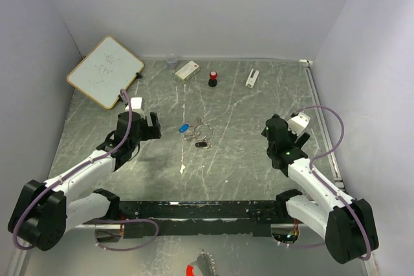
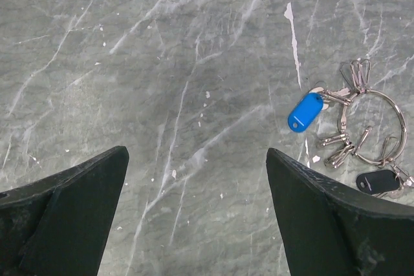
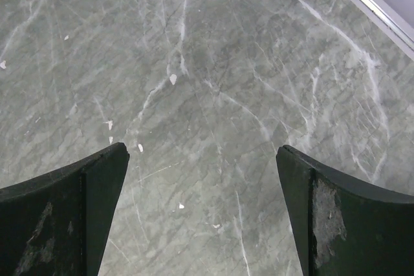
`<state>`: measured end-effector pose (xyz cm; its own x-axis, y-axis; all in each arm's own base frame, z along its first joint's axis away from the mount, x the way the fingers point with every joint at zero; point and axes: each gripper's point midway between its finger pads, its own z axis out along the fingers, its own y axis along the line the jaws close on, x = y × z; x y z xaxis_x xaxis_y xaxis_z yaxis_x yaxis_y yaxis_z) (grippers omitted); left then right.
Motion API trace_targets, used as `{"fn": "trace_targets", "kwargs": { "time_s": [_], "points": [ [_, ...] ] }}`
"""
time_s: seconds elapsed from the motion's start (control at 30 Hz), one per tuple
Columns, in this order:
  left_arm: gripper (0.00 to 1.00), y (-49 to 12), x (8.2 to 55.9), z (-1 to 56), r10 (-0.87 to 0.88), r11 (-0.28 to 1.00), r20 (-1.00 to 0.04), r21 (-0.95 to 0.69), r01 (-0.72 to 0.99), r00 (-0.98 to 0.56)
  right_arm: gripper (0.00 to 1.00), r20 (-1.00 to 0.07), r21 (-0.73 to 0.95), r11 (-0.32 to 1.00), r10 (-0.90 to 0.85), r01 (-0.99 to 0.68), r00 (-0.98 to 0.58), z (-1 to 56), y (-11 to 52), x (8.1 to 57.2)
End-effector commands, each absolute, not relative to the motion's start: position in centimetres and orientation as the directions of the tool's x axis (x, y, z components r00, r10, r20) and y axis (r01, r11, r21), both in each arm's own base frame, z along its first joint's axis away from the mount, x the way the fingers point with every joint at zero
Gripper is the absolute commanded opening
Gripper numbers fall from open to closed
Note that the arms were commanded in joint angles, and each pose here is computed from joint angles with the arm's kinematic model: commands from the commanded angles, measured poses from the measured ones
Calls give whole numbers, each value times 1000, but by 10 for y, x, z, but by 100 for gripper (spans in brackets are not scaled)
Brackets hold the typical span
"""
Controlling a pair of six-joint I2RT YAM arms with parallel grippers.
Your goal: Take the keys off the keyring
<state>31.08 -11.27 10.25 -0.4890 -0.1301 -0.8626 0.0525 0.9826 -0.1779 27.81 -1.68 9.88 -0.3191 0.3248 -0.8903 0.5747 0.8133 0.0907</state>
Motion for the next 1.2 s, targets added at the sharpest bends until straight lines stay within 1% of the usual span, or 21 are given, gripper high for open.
{"fn": "trace_targets", "kwargs": {
  "time_s": [0.0, 0.3, 0.43, 0.67, 0.83, 1.03, 1.1, 1.17],
  "points": [
    [99, -116, 314, 112, -133, 979, -880, -187, 76, -455, 100, -897, 105, 797, 335, 595, -290, 105, -20, 276],
    [99, -112, 313, 115, -137, 982, -886, -180, 57, -443, 100, -893, 120, 803, 344, 584, -289, 104, -16, 280],
    [99, -121, 315, 125, -153, 971, -896, -214, 103, -416, 100, -891, 120, 807, 345, 579, -296, 104, -13, 283],
    [99, -129, 308, 129, -159, 957, -896, -243, 160, -414, 100, -893, 125, 817, 341, 564, -295, 109, -10, 283],
    [99, -124, 301, 144, -188, 952, -916, -259, 164, -355, 100, -896, 138, 827, 339, 545, -287, 110, -9, 280],
    [99, -122, 298, 159, -208, 946, -927, -272, 176, -312, 100, -908, 138, 880, 296, 454, -297, 115, 11, 281],
    [99, -123, 300, 163, -209, 947, -927, -272, 173, -312, 96, -914, 122, 903, 264, 413, -307, 119, 22, 281],
    [99, -124, 303, 164, -206, 948, -924, -270, 167, -322, 87, -919, 105, 936, 220, 335, -327, 123, 44, 283]
  ]
}}
